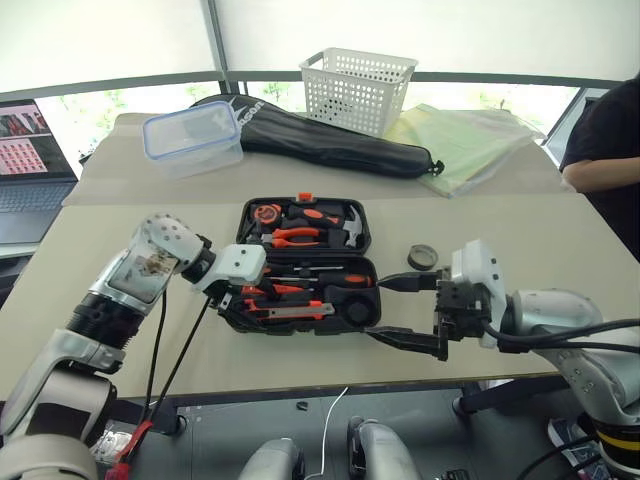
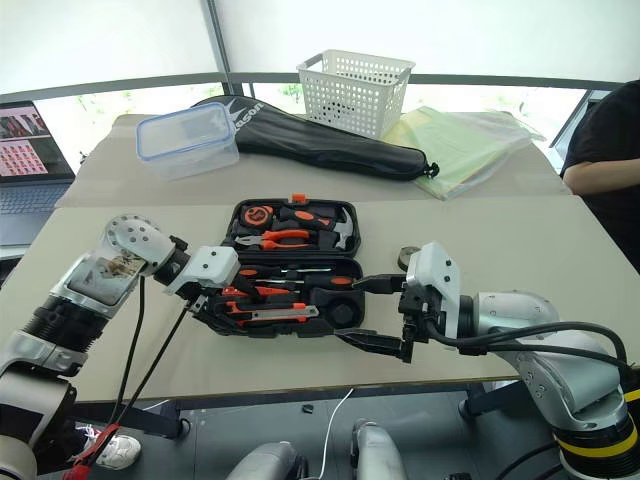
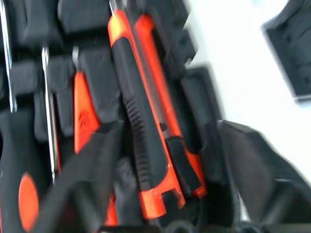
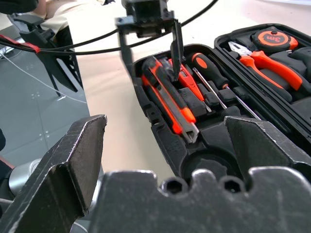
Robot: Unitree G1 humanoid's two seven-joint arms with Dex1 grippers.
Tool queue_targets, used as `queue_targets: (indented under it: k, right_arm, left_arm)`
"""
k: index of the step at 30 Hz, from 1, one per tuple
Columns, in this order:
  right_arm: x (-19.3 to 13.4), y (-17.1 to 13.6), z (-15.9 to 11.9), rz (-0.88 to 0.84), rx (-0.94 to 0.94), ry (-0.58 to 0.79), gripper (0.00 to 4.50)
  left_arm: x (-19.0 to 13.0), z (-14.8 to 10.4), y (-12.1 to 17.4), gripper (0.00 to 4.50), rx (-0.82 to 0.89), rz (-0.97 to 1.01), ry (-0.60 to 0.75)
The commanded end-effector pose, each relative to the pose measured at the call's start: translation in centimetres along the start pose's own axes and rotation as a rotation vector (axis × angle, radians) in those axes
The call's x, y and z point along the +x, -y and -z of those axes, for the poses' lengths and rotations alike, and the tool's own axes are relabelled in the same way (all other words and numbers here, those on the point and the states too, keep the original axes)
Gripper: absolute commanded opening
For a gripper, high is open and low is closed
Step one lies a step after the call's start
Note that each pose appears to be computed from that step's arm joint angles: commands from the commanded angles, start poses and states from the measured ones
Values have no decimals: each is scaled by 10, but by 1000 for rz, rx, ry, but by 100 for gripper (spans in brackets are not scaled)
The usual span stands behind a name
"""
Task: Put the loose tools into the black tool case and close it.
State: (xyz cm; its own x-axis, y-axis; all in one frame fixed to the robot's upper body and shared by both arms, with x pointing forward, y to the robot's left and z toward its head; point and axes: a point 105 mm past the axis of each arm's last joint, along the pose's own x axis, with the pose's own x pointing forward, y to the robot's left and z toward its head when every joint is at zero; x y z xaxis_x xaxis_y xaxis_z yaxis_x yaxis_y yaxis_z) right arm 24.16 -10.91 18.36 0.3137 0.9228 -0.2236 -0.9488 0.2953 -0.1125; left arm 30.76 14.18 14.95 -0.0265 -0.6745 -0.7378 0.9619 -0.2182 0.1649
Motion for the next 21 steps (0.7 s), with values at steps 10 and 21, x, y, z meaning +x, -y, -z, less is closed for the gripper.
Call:
queue_targets:
  k: [10, 21]
  right_arm:
    - [0, -3, -4, -35, -20, 10, 450]
    - [2, -2, -3, -42, -21, 8, 450]
  left_arm:
    - [-22, 1, -6, 221, 14, -115, 3]
    - [-1, 26, -7, 5, 60, -125, -99]
